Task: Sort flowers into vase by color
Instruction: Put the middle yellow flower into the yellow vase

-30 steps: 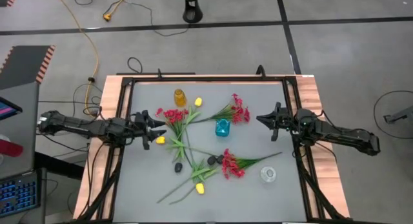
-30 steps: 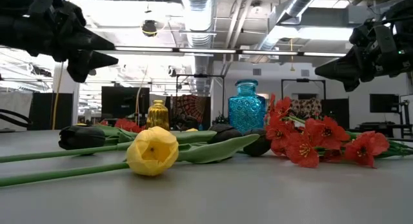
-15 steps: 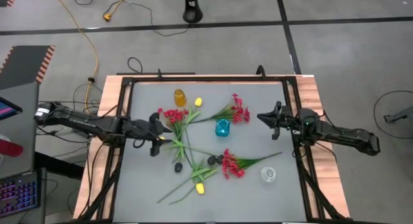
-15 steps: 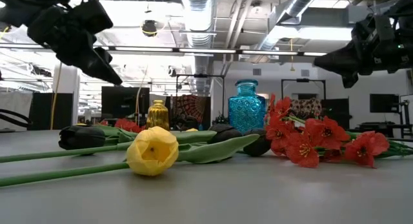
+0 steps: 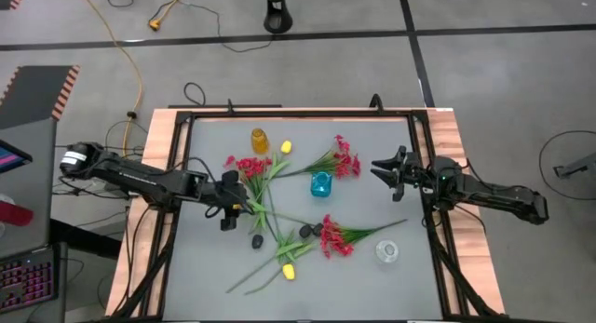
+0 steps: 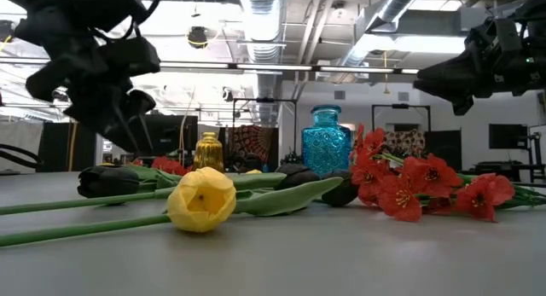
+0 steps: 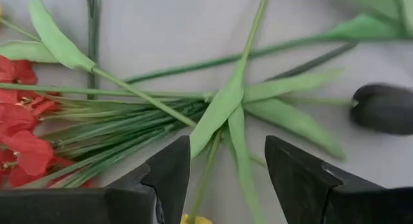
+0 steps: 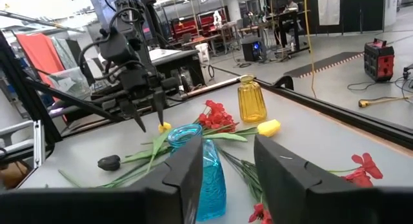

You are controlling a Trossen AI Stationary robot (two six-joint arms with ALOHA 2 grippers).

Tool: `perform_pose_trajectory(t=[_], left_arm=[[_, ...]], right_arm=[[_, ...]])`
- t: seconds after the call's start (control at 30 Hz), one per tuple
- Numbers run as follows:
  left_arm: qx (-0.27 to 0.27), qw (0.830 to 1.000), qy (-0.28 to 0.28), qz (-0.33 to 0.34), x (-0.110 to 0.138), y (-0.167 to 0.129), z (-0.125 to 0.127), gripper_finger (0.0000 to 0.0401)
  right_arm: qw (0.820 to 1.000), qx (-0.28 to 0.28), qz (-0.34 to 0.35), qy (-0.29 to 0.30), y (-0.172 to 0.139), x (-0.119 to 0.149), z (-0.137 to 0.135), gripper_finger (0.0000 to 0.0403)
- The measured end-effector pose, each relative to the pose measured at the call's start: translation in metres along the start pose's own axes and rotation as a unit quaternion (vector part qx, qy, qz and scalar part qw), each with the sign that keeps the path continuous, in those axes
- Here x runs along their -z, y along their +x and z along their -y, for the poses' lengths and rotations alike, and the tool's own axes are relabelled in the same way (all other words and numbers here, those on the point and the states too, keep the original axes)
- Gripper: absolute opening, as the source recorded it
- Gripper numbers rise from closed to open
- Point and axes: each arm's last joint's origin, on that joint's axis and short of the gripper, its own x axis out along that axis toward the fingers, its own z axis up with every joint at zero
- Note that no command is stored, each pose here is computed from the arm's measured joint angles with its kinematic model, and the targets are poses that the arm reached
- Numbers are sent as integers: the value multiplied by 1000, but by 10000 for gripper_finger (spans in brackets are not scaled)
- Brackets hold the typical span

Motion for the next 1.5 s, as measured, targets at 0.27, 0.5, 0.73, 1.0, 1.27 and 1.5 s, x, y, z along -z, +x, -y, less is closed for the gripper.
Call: perform_pose_trajectory(t=[0.27, 0.5, 0.73, 1.0, 1.27, 1.5], left_arm=[[-10, 999, 1, -48, 6, 17, -5, 190], [-21, 995, -8, -93, 13, 33, -10, 188], [-20, 995, -8, -95, 12, 35, -10, 131], [-23, 994, 3, -110, 2, 25, -10, 55], [-47, 992, 17, -117, -17, 15, -11, 6], [-46, 992, 26, -115, -23, 12, -11, 4]], right_arm=[[1000, 0, 0, 0, 0, 0, 0, 180], [1000, 0, 1, 0, 0, -1, 0, 180], [999, -8, 34, 7, 0, -7, -2, 179], [999, -12, 49, 11, -2, -27, -7, 168], [999, -23, 34, 8, 7, -52, -16, 158], [999, -26, -2, -27, 24, -66, -23, 157]])
